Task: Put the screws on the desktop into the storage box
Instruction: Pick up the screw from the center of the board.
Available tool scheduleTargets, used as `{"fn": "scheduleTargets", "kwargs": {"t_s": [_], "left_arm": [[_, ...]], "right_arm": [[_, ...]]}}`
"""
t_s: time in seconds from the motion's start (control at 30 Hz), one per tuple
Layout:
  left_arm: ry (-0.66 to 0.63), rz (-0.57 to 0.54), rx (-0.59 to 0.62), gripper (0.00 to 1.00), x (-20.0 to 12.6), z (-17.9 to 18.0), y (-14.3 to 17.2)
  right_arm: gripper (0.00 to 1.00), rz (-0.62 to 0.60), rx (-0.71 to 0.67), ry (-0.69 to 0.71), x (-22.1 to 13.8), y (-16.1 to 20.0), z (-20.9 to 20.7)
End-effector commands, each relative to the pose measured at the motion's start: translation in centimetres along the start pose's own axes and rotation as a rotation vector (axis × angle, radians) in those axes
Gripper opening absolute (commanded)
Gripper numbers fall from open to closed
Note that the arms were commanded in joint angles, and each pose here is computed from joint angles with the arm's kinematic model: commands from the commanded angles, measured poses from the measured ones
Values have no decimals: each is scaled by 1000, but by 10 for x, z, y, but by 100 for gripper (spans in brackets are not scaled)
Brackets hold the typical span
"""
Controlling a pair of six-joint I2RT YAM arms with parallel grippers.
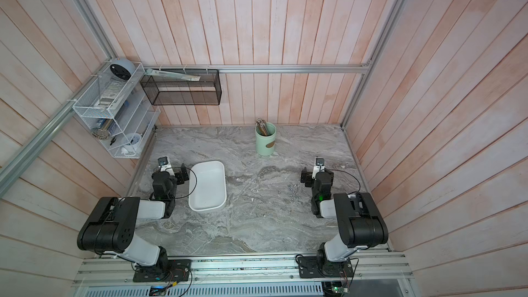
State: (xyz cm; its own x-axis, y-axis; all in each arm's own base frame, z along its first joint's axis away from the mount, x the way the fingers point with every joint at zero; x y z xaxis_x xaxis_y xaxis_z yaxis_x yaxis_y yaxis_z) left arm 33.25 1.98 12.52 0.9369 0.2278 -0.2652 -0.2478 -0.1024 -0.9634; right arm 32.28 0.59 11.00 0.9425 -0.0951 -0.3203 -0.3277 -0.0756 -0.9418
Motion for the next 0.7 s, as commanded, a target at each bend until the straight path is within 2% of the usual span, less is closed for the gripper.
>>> {"fn": "scheduleTargets", "kwargs": {"t_s": [0.0,0.67], "left_arm": [[2,-13,-8,100,-1,-1,-2],[2,-13,-8,100,-1,-1,-2]], "right_arm": [[98,-14,12,24,2,-7,-3],[98,-15,13,24,2,-7,-3]]}}
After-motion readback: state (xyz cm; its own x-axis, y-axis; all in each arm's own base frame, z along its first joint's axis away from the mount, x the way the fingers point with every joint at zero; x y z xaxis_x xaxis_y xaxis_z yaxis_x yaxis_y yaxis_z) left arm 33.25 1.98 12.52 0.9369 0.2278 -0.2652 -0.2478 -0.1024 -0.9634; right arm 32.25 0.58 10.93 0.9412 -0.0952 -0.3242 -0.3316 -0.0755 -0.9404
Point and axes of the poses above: each gripper's point midway between its finger pads, its own x axis out along the fingers, its own z axis along the line the jaws close on, y = z × x, the point moved 7 cm from there along -x, back along the fingers, and after that the axes turned 3 degrees about -x, right-handed, at the moved point
